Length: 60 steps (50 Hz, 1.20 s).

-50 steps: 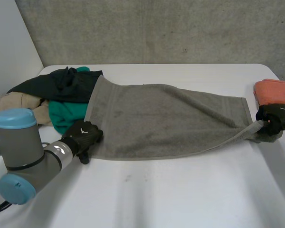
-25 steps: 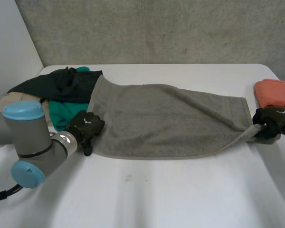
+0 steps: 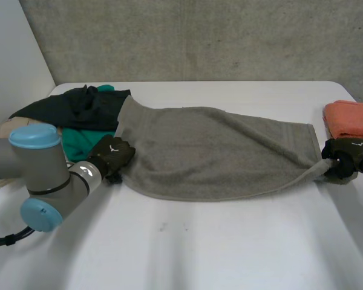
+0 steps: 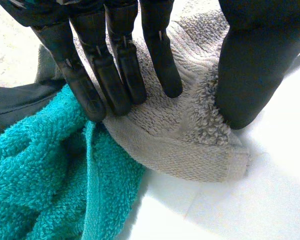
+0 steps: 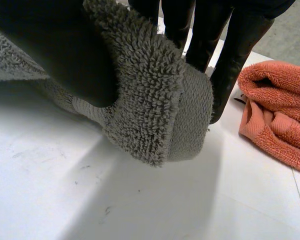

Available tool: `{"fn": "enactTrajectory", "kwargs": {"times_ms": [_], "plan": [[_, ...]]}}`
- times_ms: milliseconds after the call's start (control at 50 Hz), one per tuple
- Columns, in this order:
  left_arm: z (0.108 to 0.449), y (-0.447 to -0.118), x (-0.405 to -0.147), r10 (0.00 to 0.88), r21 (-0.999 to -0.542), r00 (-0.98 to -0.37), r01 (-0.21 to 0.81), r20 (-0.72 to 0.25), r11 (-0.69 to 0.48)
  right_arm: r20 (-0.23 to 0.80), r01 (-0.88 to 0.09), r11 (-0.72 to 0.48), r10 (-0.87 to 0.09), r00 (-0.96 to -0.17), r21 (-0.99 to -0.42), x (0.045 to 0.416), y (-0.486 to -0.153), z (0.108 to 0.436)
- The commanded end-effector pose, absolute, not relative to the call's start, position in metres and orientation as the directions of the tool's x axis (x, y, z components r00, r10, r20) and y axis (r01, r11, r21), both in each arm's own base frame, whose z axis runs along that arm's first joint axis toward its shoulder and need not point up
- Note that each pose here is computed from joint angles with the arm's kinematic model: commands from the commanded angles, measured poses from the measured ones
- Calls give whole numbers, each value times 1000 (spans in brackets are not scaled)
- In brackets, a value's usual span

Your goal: Fold the laundry.

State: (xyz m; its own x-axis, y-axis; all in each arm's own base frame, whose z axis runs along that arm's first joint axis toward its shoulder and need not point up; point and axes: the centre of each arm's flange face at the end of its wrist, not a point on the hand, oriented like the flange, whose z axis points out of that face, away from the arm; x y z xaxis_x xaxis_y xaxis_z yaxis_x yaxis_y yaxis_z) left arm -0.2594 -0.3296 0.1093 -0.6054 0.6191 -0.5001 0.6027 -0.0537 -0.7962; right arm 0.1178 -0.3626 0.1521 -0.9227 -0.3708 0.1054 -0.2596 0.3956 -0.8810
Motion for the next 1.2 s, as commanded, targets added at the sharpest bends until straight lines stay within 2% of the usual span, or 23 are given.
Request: {"fn": "enactTrajectory", "kwargs": {"times_ms": [20, 240, 400, 460, 540, 560, 620, 660, 700, 720, 740, 800, 880, 940, 1020, 1080, 1100, 1200], "plan": [[109, -326, -262, 625, -796, -600, 603, -499, -56, 106, -260, 394, -371, -922, -882, 118, -363, 152], [106, -326, -262, 624, -793, -597, 606, -504, -61, 106, -260, 394, -372, -922, -882, 118, -363, 152], [112, -327, -258, 576, -783, -622, 620, -530, -51, 102, -258, 397, -373, -922, -881, 117, -362, 152], [138, -322, -252, 516, -776, -647, 628, -562, -58, 135, -288, 377, -382, -914, -881, 117, -360, 162], [159, -292, -244, 501, -761, -646, 648, -576, -38, 256, -406, 313, -425, -868, -859, 119, -343, 186], [161, -284, -244, 508, -753, -638, 657, -578, -32, 314, -467, 288, -447, -837, -836, 119, -334, 194], [175, -251, -239, 535, -727, -606, 687, -589, -22, 399, -565, 265, -485, -778, -781, 117, -320, 202], [176, -228, -231, 565, -695, -583, 718, -583, 25, 457, -662, 277, -541, -706, -696, 109, -302, 203], [174, -214, -226, 592, -669, -572, 740, -568, 72, 464, -718, 316, -591, -660, -620, 99, -287, 200], [172, -208, -223, 604, -654, -568, 750, -559, 100, 453, -754, 349, -633, -627, -557, 89, -276, 198], [167, -196, -218, 631, -620, -558, 770, -539, 151, 447, -775, 359, -659, -605, -519, 83, -271, 197], [158, -174, -215, 693, -557, -522, 804, -498, 205, 389, -792, 372, -720, -575, -484, 75, -260, 195], [156, -162, -224, 730, -544, -485, 818, -481, 185, 399, -759, 377, -679, -616, -531, 74, -269, 192], [149, -171, -228, 728, -546, -492, 815, -478, 193, 425, -736, 363, -636, -644, -572, 77, -284, 185], [142, -191, -242, 712, -572, -499, 803, -494, 166, 443, -716, 341, -603, -664, -609, 82, -301, 173], [149, -212, -253, 668, -619, -526, 775, -526, 124, 459, -706, 339, -573, -679, -622, 81, -309, 169], [153, -226, -261, 640, -650, -544, 754, -543, 90, 469, -695, 340, -545, -695, -634, 80, -315, 167], [151, -271, -284, 555, -708, -585, 706, -592, -11, 512, -672, 335, -454, -729, -660, 75, -333, 159]]}}
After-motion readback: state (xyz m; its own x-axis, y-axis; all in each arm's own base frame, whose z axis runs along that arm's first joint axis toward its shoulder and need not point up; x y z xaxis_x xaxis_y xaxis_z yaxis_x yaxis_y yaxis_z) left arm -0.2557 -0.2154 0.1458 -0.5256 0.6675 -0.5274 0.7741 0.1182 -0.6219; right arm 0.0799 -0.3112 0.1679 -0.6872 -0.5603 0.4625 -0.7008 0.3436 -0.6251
